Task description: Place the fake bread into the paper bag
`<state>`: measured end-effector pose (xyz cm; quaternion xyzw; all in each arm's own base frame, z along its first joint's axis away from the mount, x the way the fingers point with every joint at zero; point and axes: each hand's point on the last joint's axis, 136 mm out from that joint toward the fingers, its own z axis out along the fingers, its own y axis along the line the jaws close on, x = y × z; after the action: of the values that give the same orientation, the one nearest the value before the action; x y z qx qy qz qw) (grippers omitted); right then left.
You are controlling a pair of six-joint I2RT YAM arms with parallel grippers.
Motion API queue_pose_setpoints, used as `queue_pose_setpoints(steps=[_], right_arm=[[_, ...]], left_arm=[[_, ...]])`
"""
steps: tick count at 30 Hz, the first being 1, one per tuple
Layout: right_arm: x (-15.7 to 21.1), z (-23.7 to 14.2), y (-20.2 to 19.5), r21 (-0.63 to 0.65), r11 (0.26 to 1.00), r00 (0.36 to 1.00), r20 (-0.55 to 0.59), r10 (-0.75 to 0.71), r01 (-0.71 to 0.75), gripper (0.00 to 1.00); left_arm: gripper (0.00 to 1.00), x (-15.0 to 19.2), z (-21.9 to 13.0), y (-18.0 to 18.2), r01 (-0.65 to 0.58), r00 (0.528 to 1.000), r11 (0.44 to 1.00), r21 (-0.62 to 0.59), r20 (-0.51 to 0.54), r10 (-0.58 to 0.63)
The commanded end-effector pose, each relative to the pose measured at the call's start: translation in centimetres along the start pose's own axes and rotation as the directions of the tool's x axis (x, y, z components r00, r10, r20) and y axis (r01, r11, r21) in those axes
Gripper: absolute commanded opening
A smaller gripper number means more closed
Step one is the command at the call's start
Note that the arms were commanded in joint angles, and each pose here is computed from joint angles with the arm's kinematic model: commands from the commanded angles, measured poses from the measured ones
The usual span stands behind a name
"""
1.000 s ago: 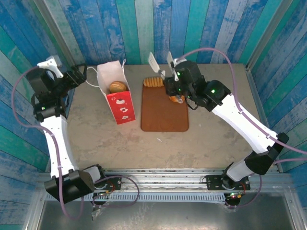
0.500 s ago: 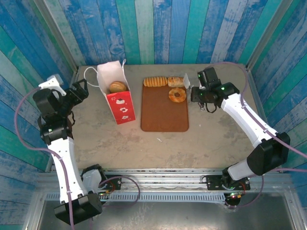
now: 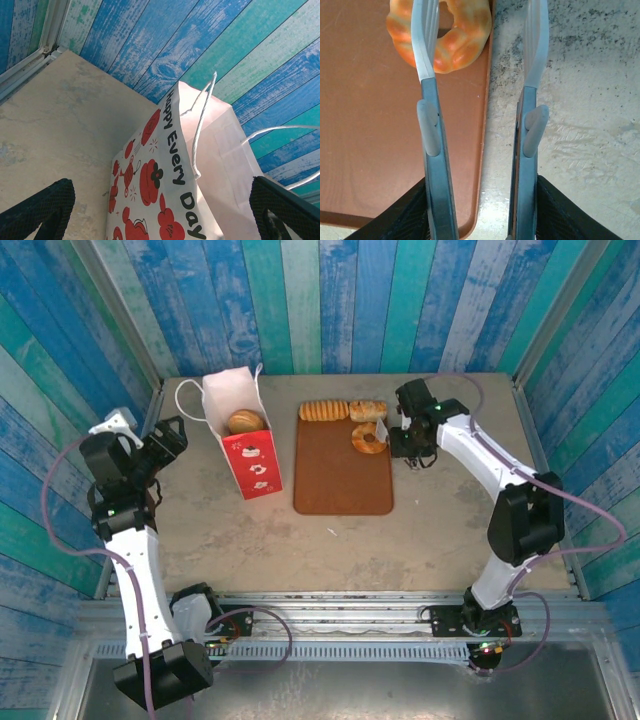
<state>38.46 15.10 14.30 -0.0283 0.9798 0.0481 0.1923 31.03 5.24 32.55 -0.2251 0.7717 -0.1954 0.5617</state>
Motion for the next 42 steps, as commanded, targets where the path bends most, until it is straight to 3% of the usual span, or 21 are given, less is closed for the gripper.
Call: queue_pose_setpoints(steps=[1, 21, 33, 42], right_arm=[[-1.0, -0.2, 1.1, -0.012, 0.999, 0.999, 0.01, -0.043, 0.043, 0.5], [-1.4, 2.1, 1.9, 0.045, 0.993, 0.994, -0.036, -0.107, 0.108, 0.44], [-0.8, 1.8, 4.4, -0.048, 0.993, 0.993, -0.038, -0.111, 0.109, 0.42], [-1.7, 1.5, 2.6, 0.073, 0.989, 0.992, -0.009, -0.125, 0.126, 0.43]], left_arm=[[0.94, -0.8, -0.5, -0.4, -0.021, 0.999, 1.0, 0.007, 0.042, 0.02], [0.94, -0.9, -0.3, -0.2, -0.032, 0.999, 0.999, -0.001, 0.039, 0.032], [0.94, -0.8, -0.3, -0.1, -0.036, 0.999, 0.999, -0.003, 0.038, 0.036], [0.94, -0.9, -0.2, -0.1, -0.037, 0.999, 0.999, -0.001, 0.039, 0.037]])
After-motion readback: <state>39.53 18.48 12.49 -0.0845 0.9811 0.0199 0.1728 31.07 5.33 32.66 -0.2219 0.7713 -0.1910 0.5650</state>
